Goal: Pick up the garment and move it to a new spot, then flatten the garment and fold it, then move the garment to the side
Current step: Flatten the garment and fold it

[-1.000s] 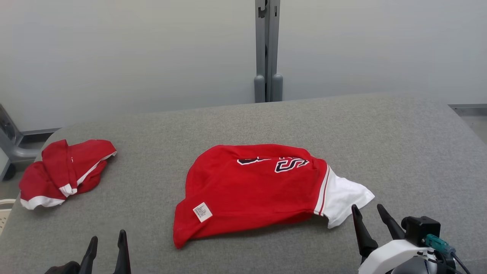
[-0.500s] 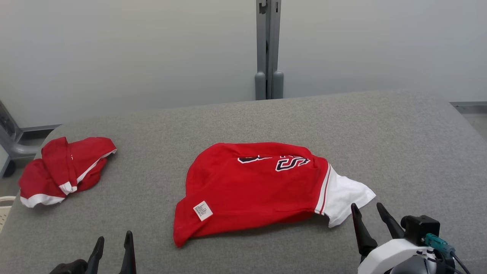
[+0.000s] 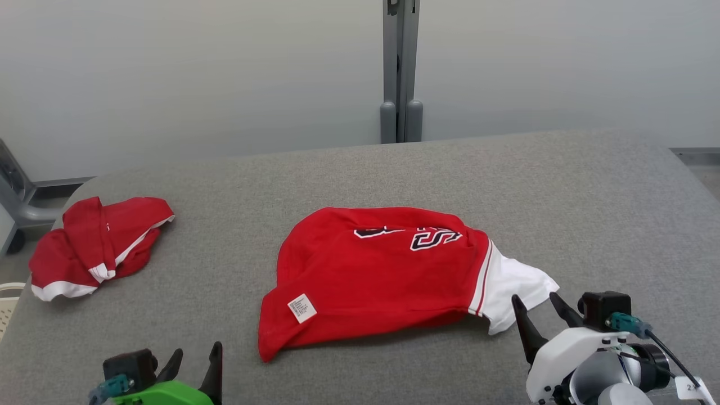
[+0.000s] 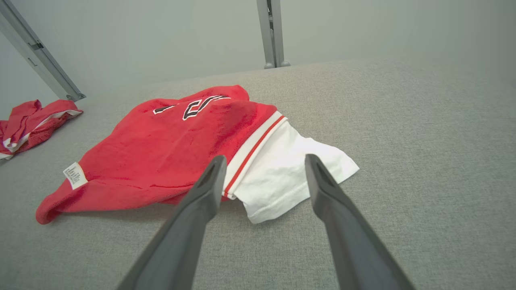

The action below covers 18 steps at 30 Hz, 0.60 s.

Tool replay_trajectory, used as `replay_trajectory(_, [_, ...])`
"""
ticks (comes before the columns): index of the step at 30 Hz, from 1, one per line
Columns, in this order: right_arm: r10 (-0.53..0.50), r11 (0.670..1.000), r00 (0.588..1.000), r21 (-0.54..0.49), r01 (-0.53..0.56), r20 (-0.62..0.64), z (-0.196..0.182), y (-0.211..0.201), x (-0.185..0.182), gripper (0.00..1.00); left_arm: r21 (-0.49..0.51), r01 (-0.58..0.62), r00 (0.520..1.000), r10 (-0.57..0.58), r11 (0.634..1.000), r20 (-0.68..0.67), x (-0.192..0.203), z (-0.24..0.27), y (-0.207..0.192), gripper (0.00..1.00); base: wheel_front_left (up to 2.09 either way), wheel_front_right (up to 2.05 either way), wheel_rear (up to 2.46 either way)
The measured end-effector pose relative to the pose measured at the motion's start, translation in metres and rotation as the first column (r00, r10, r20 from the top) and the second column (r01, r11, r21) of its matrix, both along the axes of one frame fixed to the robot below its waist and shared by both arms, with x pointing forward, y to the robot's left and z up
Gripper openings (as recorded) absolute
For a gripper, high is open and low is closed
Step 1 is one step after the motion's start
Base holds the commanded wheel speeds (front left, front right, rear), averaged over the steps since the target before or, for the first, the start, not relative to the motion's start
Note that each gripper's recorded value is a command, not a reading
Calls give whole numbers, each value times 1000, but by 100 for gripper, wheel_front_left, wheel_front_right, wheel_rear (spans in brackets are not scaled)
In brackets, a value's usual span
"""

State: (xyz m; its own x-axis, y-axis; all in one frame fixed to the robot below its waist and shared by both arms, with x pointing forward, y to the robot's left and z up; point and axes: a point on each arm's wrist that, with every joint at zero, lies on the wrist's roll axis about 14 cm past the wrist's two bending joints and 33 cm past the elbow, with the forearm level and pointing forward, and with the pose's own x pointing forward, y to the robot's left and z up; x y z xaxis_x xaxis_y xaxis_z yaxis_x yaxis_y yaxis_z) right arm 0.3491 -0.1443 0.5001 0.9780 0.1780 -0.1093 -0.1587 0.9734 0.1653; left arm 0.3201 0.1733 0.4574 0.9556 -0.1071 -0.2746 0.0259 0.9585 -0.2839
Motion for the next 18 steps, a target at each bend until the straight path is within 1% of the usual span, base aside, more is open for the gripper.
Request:
replay_trajectory(3, [14, 999, 996, -34, -17, -93, -11, 1, 4, 100, -10, 32, 996, -32, 999, -83, 5, -6, -9, 100, 0, 0, 0])
replay_trajectory(6, [23, 996, 982, -78, -39, -188, -23, 0, 8, 100, -16, 55, 988, -57, 998, -147, 12, -7, -18, 100, 0, 0, 0])
replay_trajectory(14, [9, 979, 947, -188, -74, -322, -34, -23, 29, 100, 0, 139, 949, -133, 990, -287, 30, -15, -43, 100, 0, 0, 0])
replay_trajectory(18, [-7, 972, 924, -220, -84, -383, -46, -34, 38, 100, 22, 179, 913, -158, 984, -377, 32, -31, -51, 100, 0, 0, 0])
